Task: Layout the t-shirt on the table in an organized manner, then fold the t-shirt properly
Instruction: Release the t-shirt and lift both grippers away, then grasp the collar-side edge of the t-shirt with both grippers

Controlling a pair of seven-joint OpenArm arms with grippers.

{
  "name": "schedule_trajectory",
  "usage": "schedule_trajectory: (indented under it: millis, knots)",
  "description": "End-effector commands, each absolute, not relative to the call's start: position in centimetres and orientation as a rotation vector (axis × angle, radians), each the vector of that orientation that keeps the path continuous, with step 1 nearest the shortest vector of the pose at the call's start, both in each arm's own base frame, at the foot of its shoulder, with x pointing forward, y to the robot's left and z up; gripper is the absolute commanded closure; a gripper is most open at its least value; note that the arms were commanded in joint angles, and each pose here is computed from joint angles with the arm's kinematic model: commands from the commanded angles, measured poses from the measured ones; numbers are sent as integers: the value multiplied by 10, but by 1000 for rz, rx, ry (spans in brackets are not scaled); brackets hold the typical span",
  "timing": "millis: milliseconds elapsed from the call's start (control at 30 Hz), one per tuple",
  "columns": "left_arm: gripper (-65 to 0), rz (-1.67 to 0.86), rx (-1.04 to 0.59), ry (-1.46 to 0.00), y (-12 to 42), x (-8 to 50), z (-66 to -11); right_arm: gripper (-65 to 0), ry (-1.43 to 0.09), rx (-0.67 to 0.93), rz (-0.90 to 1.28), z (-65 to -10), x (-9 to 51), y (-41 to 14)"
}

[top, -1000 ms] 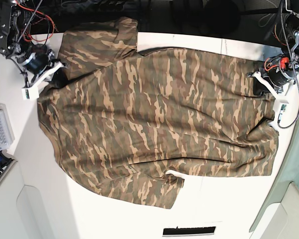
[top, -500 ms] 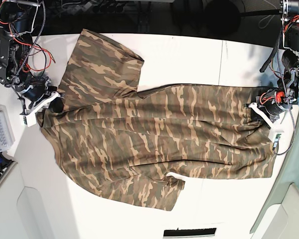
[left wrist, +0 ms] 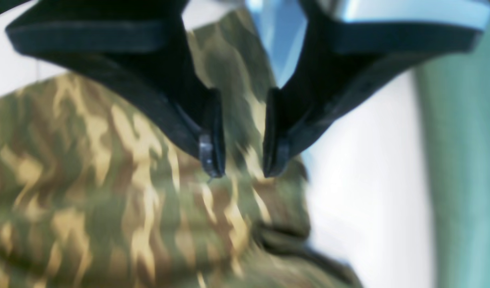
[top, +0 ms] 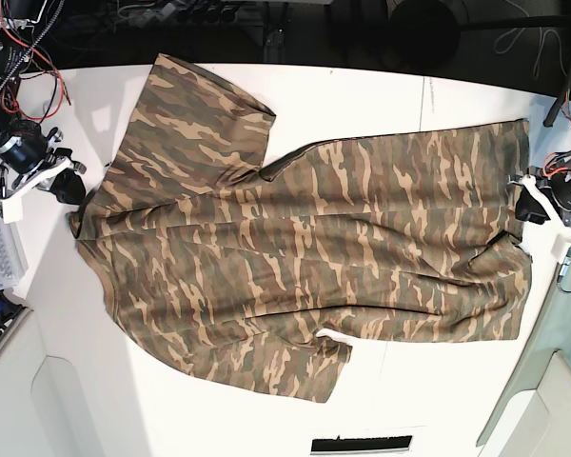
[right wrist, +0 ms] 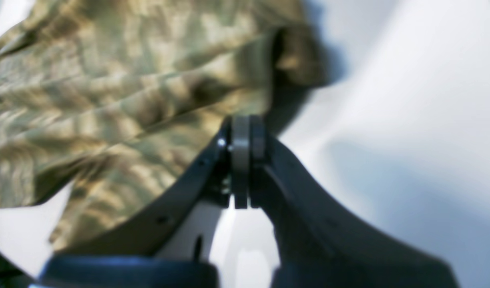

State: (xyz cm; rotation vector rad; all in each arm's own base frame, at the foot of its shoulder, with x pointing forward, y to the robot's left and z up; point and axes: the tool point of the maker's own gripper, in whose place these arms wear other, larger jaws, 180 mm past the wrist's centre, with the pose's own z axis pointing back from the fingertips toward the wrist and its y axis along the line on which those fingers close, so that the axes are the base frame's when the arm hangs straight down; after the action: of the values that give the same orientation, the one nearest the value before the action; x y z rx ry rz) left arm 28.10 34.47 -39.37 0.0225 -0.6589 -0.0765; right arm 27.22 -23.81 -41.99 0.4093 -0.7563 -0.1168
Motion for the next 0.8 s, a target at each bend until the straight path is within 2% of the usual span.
schedule_trajectory:
  millis: [0,67,133,433,567,767]
  knots:
    - [-227,-66,44,-652,357,275,-389,-51,-760,397,-108,-416,269,-246]
    - [-227,-29,52,-630,367,260,-392,-185,-718,403,-118,-425,252,-245]
    - [-227,14,48,-625,376,247,-393,-263,-696,420,-134,-431,240,-243]
    - [-228,87,35,-560,386,201,-409,-283,-603,476,-182,-450,190,-233]
    - [-228,103,23,-555,382,198,-415,-361,-596,478,-182,-453,189,-230]
    - [-228,123,-12,-583,367,198,-425,-370,-554,524,-129,-459,185,-203]
